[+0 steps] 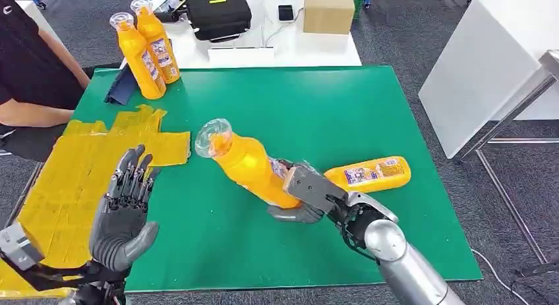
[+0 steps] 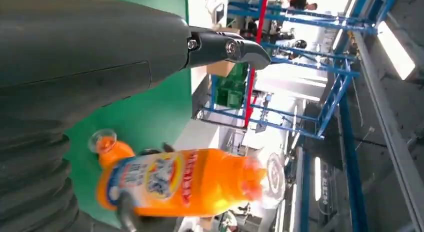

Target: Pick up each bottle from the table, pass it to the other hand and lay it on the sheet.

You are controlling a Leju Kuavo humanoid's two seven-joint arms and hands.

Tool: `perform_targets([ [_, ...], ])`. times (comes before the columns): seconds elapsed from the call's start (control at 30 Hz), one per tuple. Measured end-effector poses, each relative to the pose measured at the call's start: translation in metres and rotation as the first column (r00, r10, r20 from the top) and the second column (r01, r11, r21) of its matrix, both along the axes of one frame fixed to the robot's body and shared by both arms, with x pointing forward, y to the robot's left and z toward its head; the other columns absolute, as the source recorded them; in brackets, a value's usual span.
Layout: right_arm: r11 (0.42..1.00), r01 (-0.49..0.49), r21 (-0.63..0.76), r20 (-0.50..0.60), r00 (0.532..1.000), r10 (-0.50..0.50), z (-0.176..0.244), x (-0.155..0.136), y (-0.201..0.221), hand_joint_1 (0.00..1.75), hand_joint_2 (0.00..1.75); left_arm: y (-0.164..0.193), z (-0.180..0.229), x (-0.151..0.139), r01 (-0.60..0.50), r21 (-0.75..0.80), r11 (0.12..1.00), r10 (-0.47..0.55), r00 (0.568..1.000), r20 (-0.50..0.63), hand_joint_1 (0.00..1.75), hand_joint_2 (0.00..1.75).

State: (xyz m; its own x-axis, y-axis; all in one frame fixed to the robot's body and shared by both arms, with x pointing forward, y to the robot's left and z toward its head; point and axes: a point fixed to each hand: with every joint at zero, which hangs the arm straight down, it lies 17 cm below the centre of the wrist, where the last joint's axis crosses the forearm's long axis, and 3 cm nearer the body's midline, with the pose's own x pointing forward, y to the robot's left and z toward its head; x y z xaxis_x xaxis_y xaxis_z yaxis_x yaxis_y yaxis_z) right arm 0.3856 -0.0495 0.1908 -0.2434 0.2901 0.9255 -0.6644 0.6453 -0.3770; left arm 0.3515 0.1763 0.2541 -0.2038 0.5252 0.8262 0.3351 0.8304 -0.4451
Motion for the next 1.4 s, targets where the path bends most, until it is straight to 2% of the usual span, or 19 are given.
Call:
perform_targets([
  [0.23,0.995,-0.102,-0.012,-0.04,0.994,0.101,-0.005,-0.011,0.034,1.75,1.75,-0.002,-0.007,0.013,-0.005,0.008,1.0,0.005,1.0,-0.024,0.0,1.75],
  [0.5,0.98,-0.194,-0.036,-0.037,0.981,0.193,0.001,-0.023,0.057,1.75,1.75,-0.011,-0.017,0.017,0.021,0.007,1.0,-0.021,0.998,-0.06,0.0,1.75],
  [0.6,0.974,-0.22,-0.042,-0.032,0.975,0.219,0.004,-0.026,0.063,1.75,1.75,-0.016,-0.021,0.016,0.06,-0.02,0.998,-0.061,0.995,-0.08,0.0,1.75],
  [0.73,0.964,-0.261,-0.054,-0.037,0.965,0.259,0.003,-0.033,0.068,1.75,1.75,-0.032,-0.023,0.008,0.174,-0.093,0.98,-0.182,0.979,-0.092,0.0,1.75],
  [0.93,0.957,-0.28,-0.073,-0.04,0.96,0.278,0.0,-0.036,0.069,1.75,1.75,-0.036,-0.03,0.006,0.205,-0.1,0.974,-0.216,0.971,-0.107,0.0,1.75],
  [1.03,0.947,-0.312,-0.072,-0.043,0.95,0.31,-0.001,-0.041,0.071,1.75,1.75,-0.046,-0.027,-0.004,0.291,-0.124,0.949,-0.302,0.95,-0.082,0.0,1.75],
  [1.13,0.933,-0.355,-0.059,-0.054,0.935,0.352,-0.002,-0.049,0.073,1.75,1.75,-0.055,-0.027,-0.015,0.361,-0.095,0.928,-0.366,0.929,-0.047,0.0,1.75],
  [1.4,0.898,-0.439,-0.039,-0.097,0.896,0.434,-0.011,-0.072,0.079,1.75,1.75,-0.067,-0.027,-0.021,0.403,0.007,0.915,-0.403,0.915,-0.006,0.0,1.75],
])
